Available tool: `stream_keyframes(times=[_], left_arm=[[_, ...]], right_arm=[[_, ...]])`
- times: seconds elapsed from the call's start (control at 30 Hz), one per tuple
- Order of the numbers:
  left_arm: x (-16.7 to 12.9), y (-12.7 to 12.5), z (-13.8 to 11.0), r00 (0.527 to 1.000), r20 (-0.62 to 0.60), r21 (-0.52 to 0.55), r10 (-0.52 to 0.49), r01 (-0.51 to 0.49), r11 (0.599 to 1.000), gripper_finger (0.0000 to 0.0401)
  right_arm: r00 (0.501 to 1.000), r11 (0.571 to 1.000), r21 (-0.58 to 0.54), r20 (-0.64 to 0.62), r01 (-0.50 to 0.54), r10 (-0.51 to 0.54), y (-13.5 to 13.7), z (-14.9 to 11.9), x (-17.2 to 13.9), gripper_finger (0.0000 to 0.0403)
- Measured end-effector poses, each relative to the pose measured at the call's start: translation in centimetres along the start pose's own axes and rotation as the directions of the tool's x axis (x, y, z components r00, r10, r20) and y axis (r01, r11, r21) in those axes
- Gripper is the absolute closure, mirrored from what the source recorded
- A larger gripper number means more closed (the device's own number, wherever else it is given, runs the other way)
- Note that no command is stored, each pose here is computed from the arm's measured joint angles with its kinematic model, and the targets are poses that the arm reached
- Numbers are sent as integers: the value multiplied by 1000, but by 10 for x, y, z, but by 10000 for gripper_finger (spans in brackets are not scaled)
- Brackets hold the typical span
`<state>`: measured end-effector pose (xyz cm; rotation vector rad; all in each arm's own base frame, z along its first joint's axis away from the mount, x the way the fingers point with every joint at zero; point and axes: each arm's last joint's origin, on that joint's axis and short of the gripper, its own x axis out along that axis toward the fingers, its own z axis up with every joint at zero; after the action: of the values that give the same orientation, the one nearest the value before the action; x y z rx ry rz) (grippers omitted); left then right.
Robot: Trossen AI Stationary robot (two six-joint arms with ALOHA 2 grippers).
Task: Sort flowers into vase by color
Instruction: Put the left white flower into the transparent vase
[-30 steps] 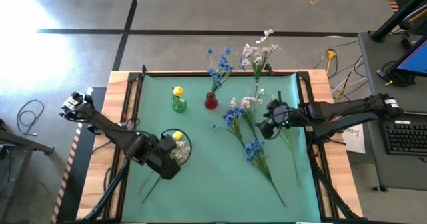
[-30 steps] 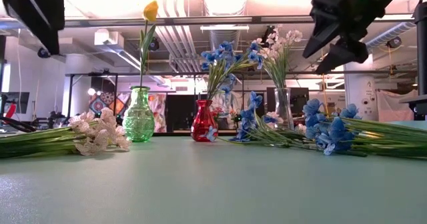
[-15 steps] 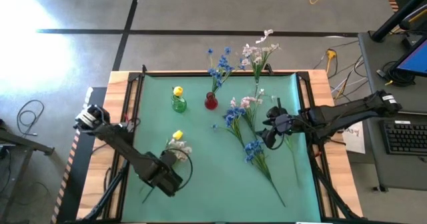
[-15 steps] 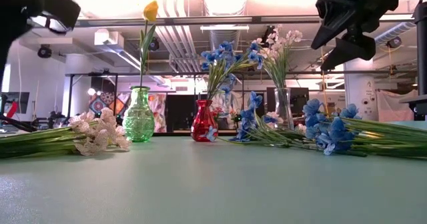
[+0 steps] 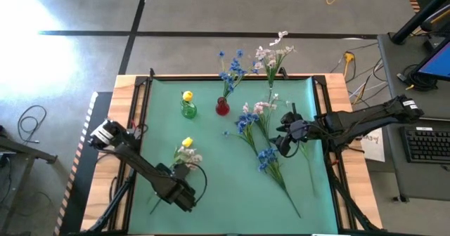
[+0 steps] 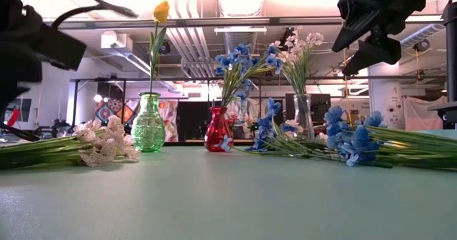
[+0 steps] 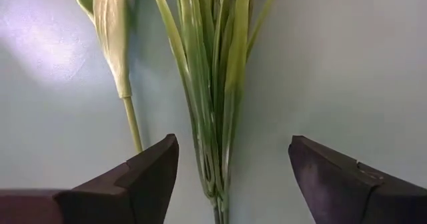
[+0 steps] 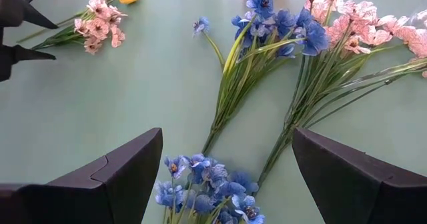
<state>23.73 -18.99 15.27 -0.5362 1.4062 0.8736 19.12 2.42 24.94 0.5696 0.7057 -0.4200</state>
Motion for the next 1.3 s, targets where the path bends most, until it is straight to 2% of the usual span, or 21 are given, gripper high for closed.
stream_keyframes(times=[0.17, 0.3, 0.83, 1.03, 1.2, 1.3], left_arm=[[10, -5, -1, 1000, 1, -8, 23, -23, 1000, 157], [15, -10, -2, 1000, -1, -14, -1, 1, 1000, 184], [10, -11, -2, 999, 2, -45, -45, 45, 998, 347], [-7, -10, 1, 993, 15, 27, -119, 119, 993, 395], [-32, -10, 8, 974, 74, 95, -214, 207, 974, 399], [-54, -12, 13, 936, 165, 156, -311, 286, 945, 400]], right_arm=[[1000, 1000, -6, 0, -1, 1, 0, 0, 0, 76], [1000, 1000, -12, -1, -1, 1, 0, 0, 0, 76], [1000, 999, -38, -19, -11, 10, 1, -3, -1, 76], [997, 995, -69, -40, -70, 67, 8, -13, -12, 76], [996, 990, -106, -6, -90, 89, 14, -20, -21, 76], [995, 986, -130, 5, -100, 101, 18, -24, -25, 76]])
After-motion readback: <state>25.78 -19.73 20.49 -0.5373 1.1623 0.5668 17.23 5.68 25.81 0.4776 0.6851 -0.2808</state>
